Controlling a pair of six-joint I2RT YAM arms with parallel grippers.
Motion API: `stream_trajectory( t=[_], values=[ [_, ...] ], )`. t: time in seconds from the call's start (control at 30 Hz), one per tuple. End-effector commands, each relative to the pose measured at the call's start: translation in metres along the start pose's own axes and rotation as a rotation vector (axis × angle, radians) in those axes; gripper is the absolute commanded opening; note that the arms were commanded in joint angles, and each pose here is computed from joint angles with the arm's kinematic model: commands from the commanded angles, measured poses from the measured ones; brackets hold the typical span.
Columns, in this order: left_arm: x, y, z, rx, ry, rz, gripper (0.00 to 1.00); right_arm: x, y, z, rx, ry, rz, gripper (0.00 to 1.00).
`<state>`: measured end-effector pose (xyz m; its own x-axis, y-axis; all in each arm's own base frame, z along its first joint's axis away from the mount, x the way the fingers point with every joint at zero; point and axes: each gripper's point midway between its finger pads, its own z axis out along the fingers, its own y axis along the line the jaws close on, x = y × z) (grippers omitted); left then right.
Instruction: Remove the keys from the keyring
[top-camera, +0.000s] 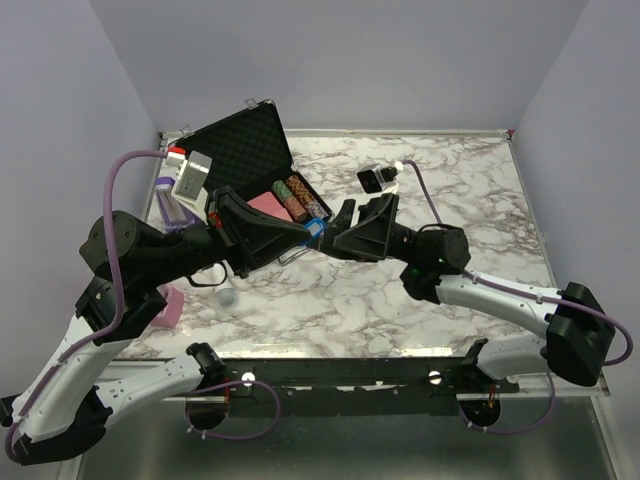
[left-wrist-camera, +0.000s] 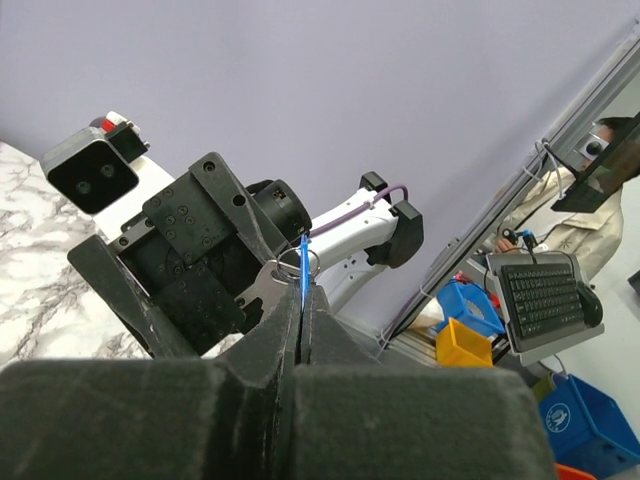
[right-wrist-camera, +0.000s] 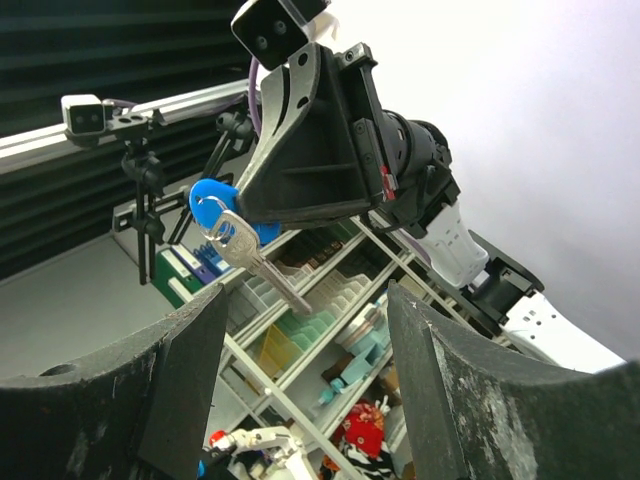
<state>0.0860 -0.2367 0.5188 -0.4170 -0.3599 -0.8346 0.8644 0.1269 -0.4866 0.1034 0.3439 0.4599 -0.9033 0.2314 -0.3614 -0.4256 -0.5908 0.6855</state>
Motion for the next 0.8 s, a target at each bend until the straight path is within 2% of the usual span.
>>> stream_trajectory(
  t=[0.0, 0.33, 0.77],
  values=[
    [-0.003, 0.001, 0.007, 0.017, -0.028, -0.010, 0.00, -0.005, 0.057, 0.001, -0.243, -0.034, -0.057, 0.73],
    [0.000, 0.009, 0.018, 0.016, -0.029, -0.018, 0.00, -0.007, 0.078, 0.002, -0.315, -0.035, -0.061, 0.73],
    [0.005, 0.022, 0.010, -0.040, -0.059, -0.003, 0.00, -0.007, 0.096, -0.005, -0.379, -0.059, -0.067, 0.73]
  ],
)
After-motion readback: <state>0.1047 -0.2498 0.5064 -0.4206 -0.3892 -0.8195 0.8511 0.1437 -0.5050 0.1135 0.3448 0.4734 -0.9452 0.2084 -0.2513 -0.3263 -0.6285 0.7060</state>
